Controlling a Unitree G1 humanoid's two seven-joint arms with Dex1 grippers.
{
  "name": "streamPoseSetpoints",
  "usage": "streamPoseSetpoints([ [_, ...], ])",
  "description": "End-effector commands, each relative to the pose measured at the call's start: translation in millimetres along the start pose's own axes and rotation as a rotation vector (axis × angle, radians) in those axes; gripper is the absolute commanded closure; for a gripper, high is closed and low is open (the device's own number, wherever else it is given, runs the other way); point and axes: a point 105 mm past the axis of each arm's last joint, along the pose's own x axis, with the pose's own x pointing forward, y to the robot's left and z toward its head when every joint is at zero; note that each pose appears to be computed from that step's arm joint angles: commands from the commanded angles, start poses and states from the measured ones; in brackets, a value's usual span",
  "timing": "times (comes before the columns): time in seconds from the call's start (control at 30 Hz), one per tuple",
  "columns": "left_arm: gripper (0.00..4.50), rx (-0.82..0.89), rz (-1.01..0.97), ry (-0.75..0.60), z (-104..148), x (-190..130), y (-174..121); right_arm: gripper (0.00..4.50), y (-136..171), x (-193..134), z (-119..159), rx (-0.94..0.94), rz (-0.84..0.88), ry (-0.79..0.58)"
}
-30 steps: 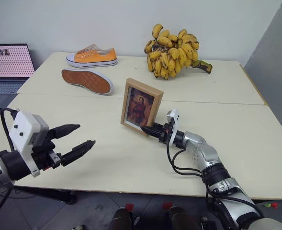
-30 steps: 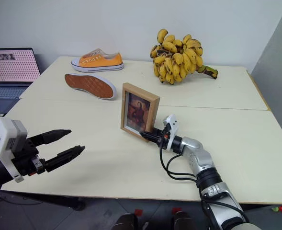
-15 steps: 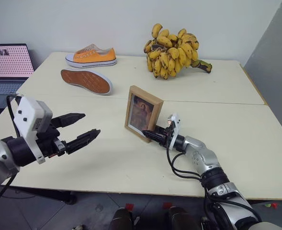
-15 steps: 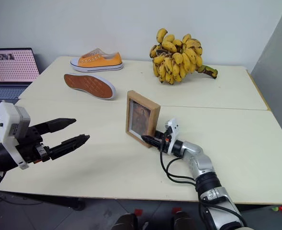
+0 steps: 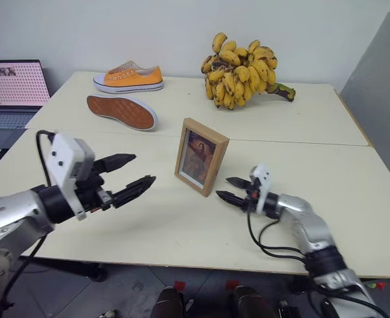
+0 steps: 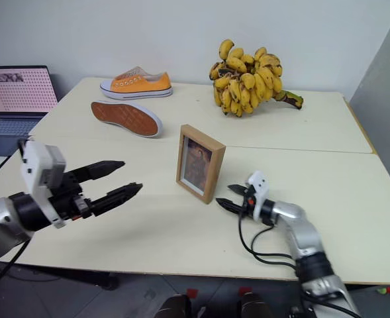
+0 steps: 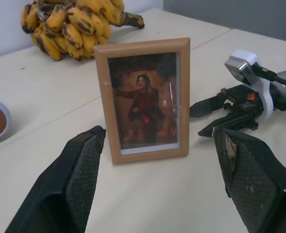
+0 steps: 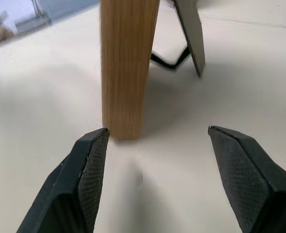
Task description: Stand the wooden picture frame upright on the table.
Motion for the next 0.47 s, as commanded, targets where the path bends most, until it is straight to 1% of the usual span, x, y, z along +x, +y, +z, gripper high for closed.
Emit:
streamPoseSetpoints([
  [0.03, 0.69, -0.005, -0.027, -0.064, 6, 12, 5, 1.07, 8, -37, 37, -0.125, 0.018, 0.012],
  [0.1, 0.69, -0.008, -0.043, -0.076, 8, 15, 6, 1.07, 13, -49, 49, -0.165, 0.022, 0.035],
  [0.2, 0.69, 0.002, -0.058, -0.074, 10, 19, 9, 1.07, 22, -64, 74, -0.188, 0.032, 0.033],
  [0.3, 0.69, 0.002, -0.078, -0.079, 12, 23, 11, 1.07, 29, -71, 94, -0.204, 0.025, 0.018],
  [0.4, 0.69, 0.004, -0.100, -0.083, 13, 25, 10, 1.07, 32, -72, 103, -0.176, 0.007, -0.002],
  [0.47, 0.69, 0.006, -0.108, -0.078, 12, 27, 10, 1.07, 34, -71, 102, -0.163, 0.001, 0.002],
])
